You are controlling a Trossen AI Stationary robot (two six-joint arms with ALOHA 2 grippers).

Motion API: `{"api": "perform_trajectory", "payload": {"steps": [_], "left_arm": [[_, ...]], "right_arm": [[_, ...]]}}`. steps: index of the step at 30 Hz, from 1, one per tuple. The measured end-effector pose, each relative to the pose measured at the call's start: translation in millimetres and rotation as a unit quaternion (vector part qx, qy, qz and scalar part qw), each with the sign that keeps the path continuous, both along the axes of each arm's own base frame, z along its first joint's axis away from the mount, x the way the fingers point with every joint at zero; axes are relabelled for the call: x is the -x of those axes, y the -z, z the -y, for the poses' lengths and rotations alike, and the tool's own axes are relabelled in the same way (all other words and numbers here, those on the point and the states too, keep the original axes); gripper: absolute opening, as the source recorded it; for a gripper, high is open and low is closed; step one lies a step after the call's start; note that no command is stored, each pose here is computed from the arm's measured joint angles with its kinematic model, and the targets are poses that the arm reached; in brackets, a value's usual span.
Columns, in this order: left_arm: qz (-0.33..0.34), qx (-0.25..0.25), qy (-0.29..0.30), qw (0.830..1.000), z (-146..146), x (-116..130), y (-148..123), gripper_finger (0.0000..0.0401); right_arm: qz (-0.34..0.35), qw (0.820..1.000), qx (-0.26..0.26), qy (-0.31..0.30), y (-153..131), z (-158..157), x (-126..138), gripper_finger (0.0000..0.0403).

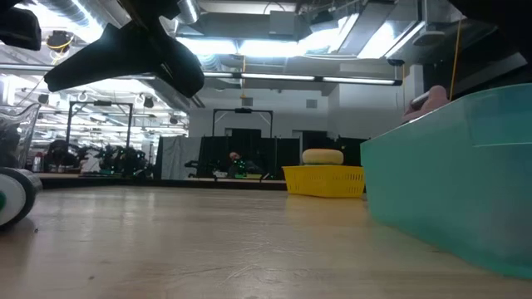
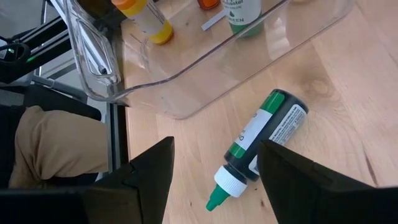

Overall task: Pick & Place Food Item
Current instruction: Put the top green food coloring bottle into the transparent bin, then put the green food coloring bottle into the transparent bin

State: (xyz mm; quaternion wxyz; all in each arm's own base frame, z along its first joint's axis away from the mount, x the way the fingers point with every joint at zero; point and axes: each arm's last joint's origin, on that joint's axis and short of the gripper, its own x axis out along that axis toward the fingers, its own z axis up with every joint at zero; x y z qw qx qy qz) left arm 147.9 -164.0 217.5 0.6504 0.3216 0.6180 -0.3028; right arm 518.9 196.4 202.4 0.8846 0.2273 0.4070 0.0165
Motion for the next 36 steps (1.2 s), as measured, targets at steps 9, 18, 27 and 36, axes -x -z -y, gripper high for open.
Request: {"api": "perform_trajectory", "payload": {"steps": [9,18,27,36], "left_arm": [[0.0,0.002,0.0,1.0,-0.6,0.6,-0.8,0.02],[0.02,0.026,-0.004,0.999,3.0,-2.6,-19.2,0.0211],[0.058,0.062,0.009,0.996,14.5,-7.1,-50.7,0.0207],[0.222,0.114,0.026,0.968,18.9,-13.5,-134.5,0.0199]], "right_arm": [[0.0,1.0,0.0,0.0,0.0,0.0,0.0,0.0227],[0.001,1.0,0.0,-0.001,-0.1,-0.1,-0.1,0.0227],[0.052,0.998,0.037,-0.024,-6.0,-5.3,-3.1,0.0226],[0.127,0.985,0.081,-0.078,-56.7,-8.2,8.9,0.0226]]}}
